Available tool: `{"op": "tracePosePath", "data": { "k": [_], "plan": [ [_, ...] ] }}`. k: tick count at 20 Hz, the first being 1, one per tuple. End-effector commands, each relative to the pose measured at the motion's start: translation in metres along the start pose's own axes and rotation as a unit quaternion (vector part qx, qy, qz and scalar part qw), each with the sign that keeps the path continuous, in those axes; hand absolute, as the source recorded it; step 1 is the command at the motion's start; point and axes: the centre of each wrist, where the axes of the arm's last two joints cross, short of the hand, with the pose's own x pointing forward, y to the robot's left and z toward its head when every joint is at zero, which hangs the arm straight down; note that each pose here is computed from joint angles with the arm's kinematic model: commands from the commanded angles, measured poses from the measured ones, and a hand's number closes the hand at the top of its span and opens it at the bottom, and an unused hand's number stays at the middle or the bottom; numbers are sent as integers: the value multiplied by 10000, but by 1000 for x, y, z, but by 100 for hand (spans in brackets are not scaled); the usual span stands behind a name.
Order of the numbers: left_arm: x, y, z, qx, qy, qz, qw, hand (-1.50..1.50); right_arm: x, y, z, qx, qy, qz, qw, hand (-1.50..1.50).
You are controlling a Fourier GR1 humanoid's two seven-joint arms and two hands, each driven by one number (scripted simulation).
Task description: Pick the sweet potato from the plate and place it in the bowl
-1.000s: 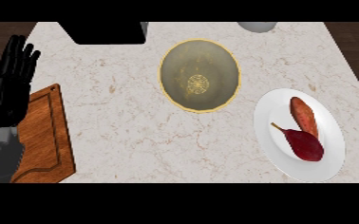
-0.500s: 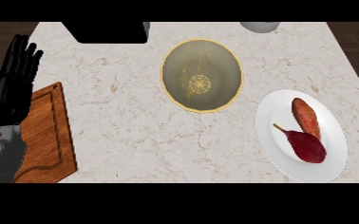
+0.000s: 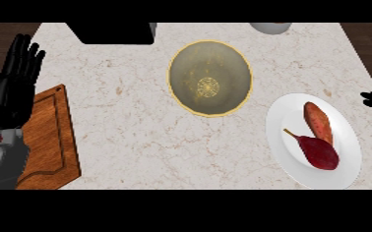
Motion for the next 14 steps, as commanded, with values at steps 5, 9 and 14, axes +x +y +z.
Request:
{"op": "tracePosePath", "data": {
  "k": [5,9,14],
  "plan": [
    [17,10,7,-124,-24,-3,9999,0,-28,31,-24,447,-24,-196,9988,-150],
    [-11,-10,2,25,5,63,10000,0,-30,35,-48,280,82,-178,9994,-150],
    [-2,-7,-5,-5,22,45,10000,0,-47,66,-65,464,69,-197,9987,-150]
  ]
}}
